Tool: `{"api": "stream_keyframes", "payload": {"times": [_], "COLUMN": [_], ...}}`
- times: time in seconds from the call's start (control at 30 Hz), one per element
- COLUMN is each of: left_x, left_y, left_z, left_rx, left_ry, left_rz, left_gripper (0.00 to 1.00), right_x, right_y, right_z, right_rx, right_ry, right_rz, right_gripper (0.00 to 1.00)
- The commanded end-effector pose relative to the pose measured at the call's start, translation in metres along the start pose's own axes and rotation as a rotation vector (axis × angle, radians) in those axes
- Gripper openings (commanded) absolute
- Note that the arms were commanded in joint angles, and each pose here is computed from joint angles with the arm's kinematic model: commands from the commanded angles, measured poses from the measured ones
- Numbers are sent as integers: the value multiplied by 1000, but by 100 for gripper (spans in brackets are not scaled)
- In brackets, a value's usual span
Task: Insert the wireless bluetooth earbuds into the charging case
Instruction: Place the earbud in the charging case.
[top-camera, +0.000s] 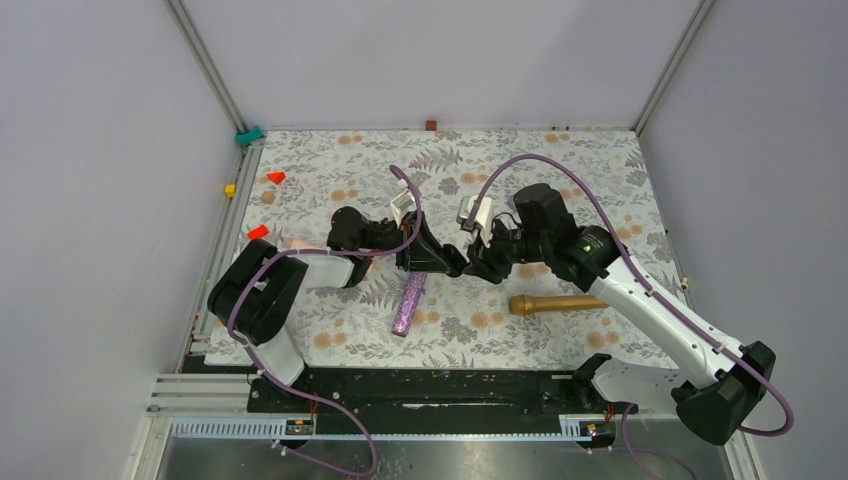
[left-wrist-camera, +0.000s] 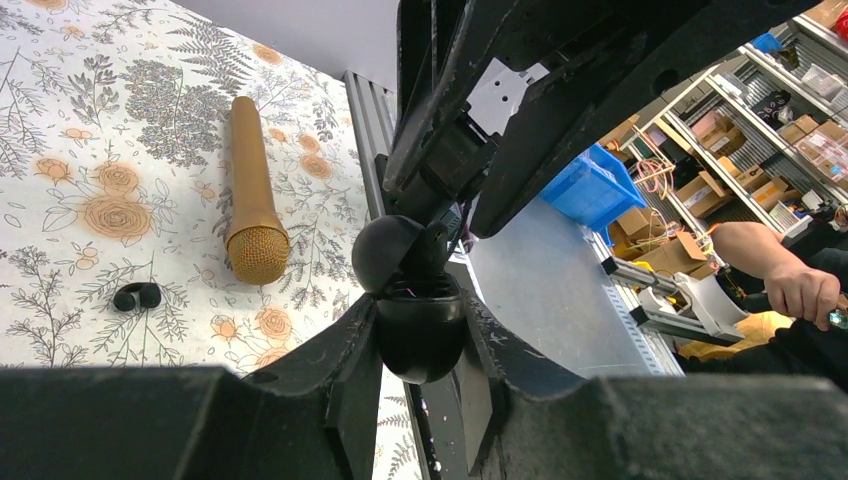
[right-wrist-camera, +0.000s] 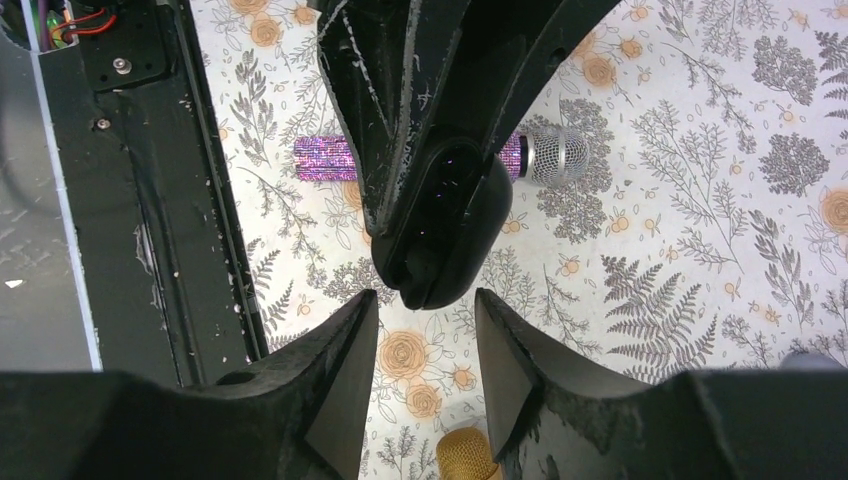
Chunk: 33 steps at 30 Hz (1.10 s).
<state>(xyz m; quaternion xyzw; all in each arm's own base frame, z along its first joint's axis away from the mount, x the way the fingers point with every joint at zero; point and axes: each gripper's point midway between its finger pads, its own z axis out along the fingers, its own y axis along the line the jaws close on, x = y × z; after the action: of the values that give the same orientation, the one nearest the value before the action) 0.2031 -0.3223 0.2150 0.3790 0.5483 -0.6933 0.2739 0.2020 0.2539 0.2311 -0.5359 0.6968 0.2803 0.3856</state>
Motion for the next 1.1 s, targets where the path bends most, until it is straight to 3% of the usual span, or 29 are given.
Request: {"api": "stream_keyframes", "payload": {"times": [0.0,0.7,0.77,0.87,1.07], "left_x": [-19,-21,-20,-21,-20], "left_y": [-6,-6,-6,-7,-6], "left_z": [1,0,0,-1,-1], "left_rx": [9,4,4,5,5], "left_ry": [-40,-46,-45,-45,-44], "left_rz": [99,106,104,109,108], "left_gripper": [4,3,3,3,3], "right_x": [-16,-12,-12,-14,-22], "right_y": [-14,-11,-13,-15,-14], "right_z": [-6,6,7,7,-2], "right_rx": [71,100,114,133,150], "right_ry": [-28,16,16,8,-34], "right_rz": [-15,-52,-57,-62,-78], "right_gripper": [48,51,46,26,19]}}
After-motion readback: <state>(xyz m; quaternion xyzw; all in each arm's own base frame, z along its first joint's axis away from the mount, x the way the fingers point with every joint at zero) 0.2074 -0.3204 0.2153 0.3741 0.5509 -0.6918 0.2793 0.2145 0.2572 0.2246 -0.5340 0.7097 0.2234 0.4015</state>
